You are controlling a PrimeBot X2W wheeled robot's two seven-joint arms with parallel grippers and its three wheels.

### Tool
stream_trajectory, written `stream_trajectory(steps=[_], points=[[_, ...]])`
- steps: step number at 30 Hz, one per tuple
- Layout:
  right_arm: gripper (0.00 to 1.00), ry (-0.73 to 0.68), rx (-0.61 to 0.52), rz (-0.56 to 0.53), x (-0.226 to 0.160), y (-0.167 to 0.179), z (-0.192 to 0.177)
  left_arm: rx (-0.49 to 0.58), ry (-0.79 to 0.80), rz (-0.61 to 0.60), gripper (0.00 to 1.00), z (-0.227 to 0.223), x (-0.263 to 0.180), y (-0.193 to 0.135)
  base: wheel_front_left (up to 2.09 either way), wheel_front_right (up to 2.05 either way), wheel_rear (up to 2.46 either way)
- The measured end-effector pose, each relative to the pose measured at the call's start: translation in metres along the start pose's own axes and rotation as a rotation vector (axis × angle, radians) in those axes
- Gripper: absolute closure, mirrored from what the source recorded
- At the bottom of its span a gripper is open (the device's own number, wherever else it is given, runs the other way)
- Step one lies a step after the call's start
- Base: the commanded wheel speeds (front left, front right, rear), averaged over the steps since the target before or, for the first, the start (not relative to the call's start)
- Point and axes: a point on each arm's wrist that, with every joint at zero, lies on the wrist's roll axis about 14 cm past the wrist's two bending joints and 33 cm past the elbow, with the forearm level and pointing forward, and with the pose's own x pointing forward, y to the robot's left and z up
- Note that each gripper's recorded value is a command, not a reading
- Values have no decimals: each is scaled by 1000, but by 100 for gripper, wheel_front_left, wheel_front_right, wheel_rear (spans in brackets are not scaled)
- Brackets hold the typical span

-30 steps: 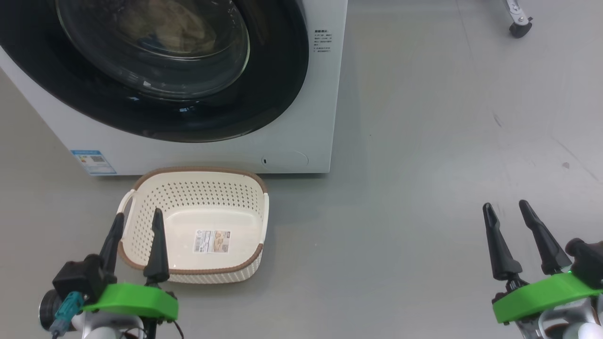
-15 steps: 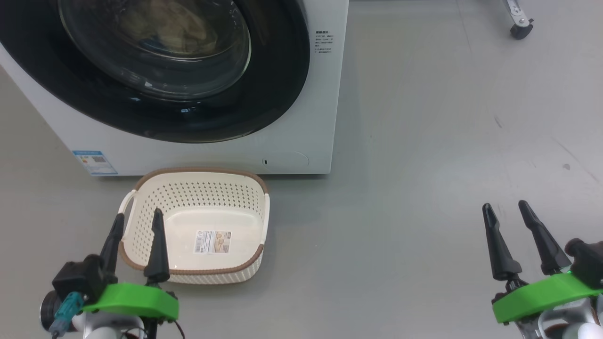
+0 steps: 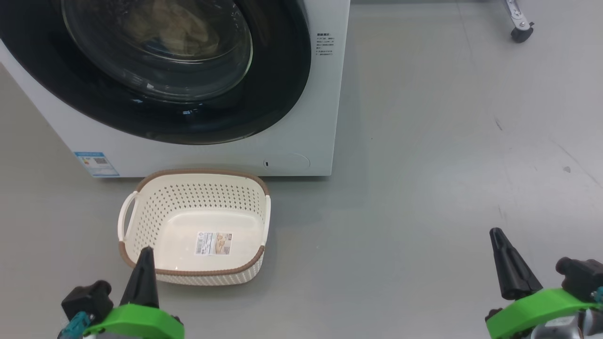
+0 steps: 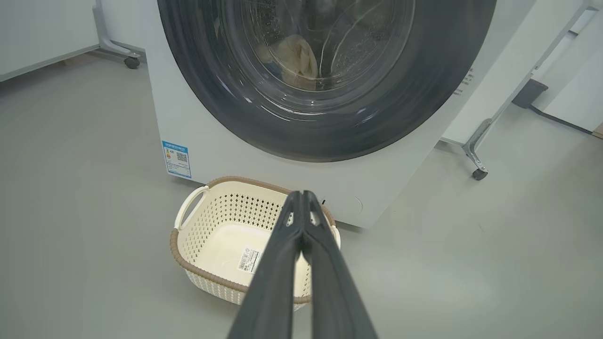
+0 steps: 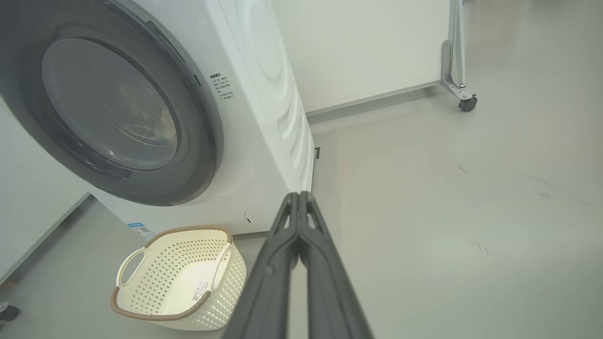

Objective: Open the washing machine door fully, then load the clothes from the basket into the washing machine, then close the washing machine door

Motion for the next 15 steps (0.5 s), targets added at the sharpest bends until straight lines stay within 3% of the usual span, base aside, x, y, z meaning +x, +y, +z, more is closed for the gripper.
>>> stream_trajectory(steps=[15], points=[[100,9,172,-10,2,-1,-4,-159,1,45,100,3,-1,8,0,0,0]])
